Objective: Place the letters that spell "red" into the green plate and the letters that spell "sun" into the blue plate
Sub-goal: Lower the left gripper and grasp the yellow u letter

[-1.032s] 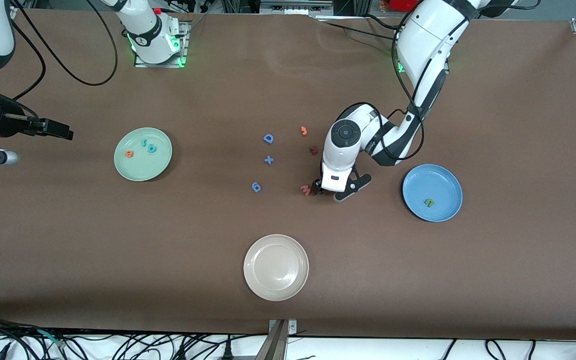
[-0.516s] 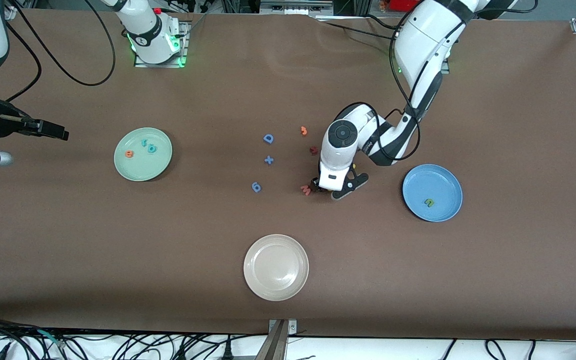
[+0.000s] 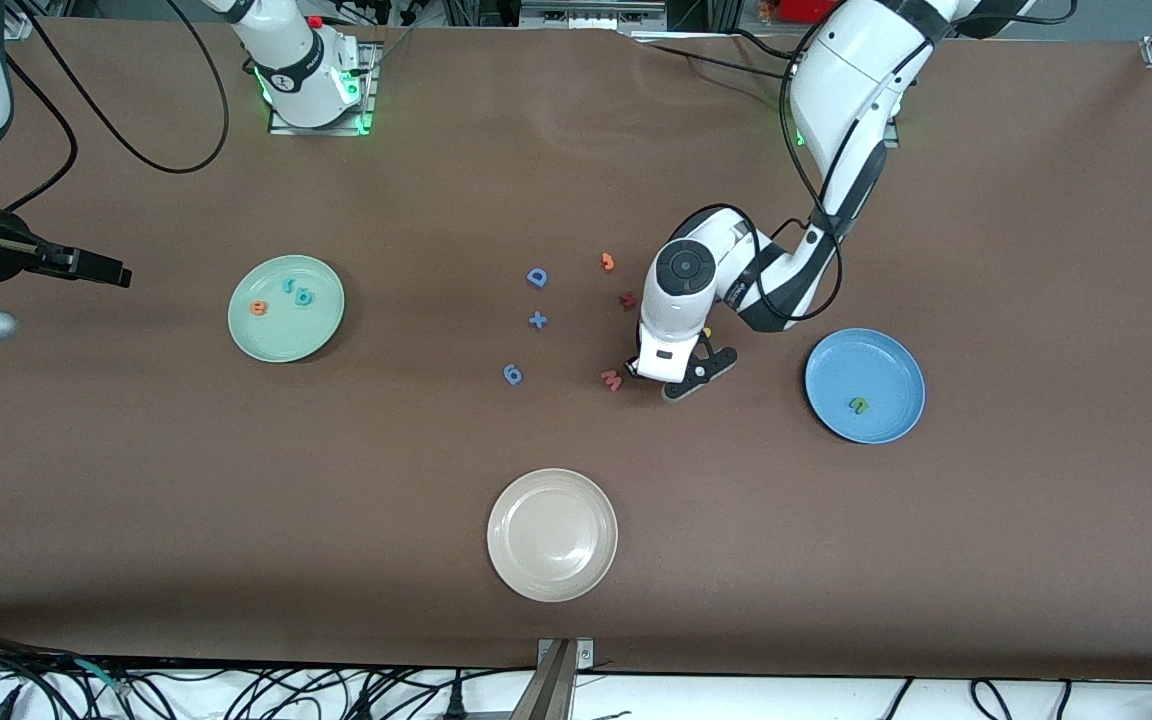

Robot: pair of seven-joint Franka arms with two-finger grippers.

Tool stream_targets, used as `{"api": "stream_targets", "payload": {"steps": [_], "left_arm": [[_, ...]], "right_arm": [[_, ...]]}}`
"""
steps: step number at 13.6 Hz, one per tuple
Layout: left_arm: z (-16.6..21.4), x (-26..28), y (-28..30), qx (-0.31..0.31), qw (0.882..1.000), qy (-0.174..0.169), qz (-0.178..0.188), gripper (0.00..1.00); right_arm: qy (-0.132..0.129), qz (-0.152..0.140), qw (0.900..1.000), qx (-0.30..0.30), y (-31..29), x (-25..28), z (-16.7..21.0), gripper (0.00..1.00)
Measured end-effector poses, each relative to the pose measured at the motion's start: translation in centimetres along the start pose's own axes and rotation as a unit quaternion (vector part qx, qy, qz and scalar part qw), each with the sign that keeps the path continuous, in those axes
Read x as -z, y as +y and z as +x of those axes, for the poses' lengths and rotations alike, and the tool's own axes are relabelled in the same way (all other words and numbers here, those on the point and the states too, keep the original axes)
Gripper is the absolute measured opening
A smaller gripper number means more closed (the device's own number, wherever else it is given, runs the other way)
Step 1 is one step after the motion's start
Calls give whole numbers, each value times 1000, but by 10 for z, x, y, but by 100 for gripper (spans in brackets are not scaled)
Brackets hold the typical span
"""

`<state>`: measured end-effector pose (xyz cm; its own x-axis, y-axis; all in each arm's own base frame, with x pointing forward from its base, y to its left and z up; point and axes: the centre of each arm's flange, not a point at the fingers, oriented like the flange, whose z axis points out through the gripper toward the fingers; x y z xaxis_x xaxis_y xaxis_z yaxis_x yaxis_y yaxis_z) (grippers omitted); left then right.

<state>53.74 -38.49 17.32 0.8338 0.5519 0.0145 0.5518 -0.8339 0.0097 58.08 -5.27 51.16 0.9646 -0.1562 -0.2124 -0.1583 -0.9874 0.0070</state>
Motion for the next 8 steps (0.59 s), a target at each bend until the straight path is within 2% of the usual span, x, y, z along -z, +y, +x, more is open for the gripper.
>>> {"api": "stream_targets", "payload": {"steps": [8], "left_arm": [[8,3,-1,5,1000,0,8,26]], "right_arm": [[1,0,1000,-3,4,-1,1,100]]}}
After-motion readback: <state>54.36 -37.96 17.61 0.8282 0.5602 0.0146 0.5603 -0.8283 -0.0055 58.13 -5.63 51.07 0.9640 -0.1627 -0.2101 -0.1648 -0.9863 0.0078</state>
